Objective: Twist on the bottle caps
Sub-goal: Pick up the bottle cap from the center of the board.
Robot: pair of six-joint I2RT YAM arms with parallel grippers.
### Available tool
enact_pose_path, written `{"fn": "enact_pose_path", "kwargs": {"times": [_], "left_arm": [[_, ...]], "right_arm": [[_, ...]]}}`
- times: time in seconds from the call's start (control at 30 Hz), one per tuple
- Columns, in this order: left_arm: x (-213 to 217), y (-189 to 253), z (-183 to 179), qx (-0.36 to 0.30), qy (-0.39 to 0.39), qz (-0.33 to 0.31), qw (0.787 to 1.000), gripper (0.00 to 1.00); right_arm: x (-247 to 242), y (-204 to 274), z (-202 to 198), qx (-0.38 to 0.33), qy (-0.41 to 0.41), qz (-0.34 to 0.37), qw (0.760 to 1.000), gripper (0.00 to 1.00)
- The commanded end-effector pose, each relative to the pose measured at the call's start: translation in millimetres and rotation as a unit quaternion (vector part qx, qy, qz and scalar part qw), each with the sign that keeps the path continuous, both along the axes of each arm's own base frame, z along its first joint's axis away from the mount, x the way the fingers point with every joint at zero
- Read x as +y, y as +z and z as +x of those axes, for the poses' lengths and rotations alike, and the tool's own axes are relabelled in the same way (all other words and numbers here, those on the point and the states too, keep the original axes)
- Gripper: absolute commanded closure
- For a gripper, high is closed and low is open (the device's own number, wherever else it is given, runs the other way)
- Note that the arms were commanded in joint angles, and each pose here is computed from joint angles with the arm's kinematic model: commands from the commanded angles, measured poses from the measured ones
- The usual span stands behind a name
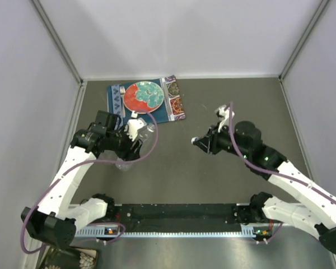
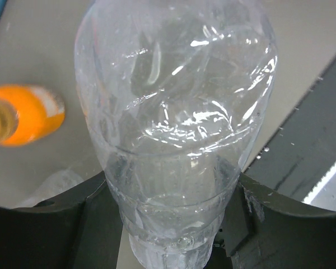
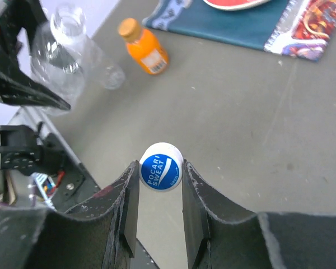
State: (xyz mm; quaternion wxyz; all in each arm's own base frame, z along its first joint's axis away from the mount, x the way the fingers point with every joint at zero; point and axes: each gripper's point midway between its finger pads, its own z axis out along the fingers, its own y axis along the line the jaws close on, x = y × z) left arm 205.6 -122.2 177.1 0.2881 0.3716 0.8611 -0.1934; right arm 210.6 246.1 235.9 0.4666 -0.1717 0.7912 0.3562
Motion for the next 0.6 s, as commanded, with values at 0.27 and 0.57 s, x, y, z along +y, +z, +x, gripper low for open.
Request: {"fn": "enact_pose_path", "kwargs": {"times": [0.27,0.57], "left_arm": [[-46,80,-83,-0.078,-0.381,0.082,0.918,0.69],[-52,83,-70,-0.067,-0.35,0.115,0.927,0.69]], "right_arm": [[31,128,-62,-0.062,0.281,0.077,0.955,0.78],[20,143,-85,-0.08,0.314,0.077,0.943,0.77]]}}
